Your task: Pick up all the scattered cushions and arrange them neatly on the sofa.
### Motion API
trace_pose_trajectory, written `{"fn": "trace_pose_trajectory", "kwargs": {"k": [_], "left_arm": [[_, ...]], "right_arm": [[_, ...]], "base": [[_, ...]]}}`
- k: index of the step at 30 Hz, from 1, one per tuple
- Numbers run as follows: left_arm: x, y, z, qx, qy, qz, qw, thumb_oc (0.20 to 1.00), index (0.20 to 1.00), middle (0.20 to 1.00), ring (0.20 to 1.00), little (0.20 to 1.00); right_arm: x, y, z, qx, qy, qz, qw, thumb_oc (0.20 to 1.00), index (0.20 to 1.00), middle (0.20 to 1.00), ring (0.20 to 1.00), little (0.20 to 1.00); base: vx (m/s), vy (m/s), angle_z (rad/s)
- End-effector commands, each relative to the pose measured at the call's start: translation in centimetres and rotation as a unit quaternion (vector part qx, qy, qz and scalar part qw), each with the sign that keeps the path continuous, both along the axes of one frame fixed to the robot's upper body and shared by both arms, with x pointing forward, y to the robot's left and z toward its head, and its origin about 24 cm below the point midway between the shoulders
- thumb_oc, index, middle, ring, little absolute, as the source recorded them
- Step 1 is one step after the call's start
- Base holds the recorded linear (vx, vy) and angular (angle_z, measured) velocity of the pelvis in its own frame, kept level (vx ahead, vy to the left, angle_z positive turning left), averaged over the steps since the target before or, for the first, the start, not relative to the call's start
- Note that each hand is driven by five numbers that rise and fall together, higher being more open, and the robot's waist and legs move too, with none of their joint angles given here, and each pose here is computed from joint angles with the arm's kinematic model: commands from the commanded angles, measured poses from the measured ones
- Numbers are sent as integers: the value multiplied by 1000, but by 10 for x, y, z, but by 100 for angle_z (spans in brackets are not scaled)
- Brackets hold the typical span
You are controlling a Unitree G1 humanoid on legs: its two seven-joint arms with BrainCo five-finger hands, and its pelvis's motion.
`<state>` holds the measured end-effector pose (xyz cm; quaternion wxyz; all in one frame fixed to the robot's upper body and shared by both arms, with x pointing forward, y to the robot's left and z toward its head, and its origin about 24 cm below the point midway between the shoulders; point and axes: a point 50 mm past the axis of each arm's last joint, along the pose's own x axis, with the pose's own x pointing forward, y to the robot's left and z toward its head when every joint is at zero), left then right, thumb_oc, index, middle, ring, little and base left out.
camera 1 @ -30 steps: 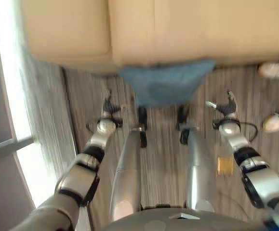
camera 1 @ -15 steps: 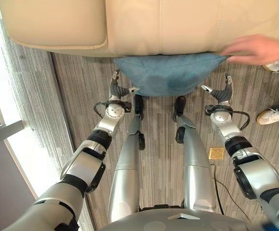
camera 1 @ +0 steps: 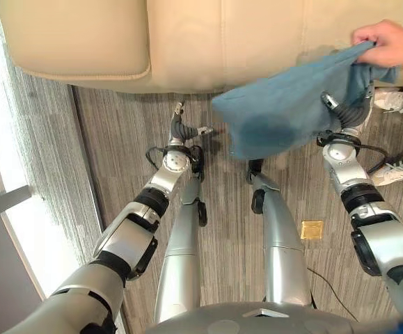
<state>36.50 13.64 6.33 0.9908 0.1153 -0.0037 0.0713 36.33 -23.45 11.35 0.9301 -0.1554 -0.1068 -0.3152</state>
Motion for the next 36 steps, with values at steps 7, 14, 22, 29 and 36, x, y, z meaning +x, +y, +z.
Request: {"fn": "trace_pose_trajectory", "kwargs": {"k": [7,14,22,29,36], "left_arm": [[-25,8,-41,5,55,-3,998,1000,1000,1000,1000,1000],[-71,29,-103,16,173,3,985,1000,1000,1000,1000,1000],[-142,58,-168,44,336,22,941,1000,1000,1000,1000,1000],[-205,74,-205,62,457,29,887,1000,1000,1000,1000,1000],[-223,82,-211,86,491,14,867,1000,1000,1000,1000,1000]], "right_arm": [[-45,34,-109,9,202,89,975,1000,1000,1000,1000,1000],[-110,4,-178,41,346,55,936,1000,1000,1000,1000,1000],[-173,-17,-224,72,472,25,878,1000,1000,1000,1000,1000],[-205,-16,-244,79,539,36,838,1000,1000,1000,1000,1000],[-218,-14,-252,85,574,55,813,1000,1000,1000,1000,1000]], "base": [[-2,-3,5],[48,-5,1],[149,-10,-12],[120,11,-4],[131,122,-4]]}}
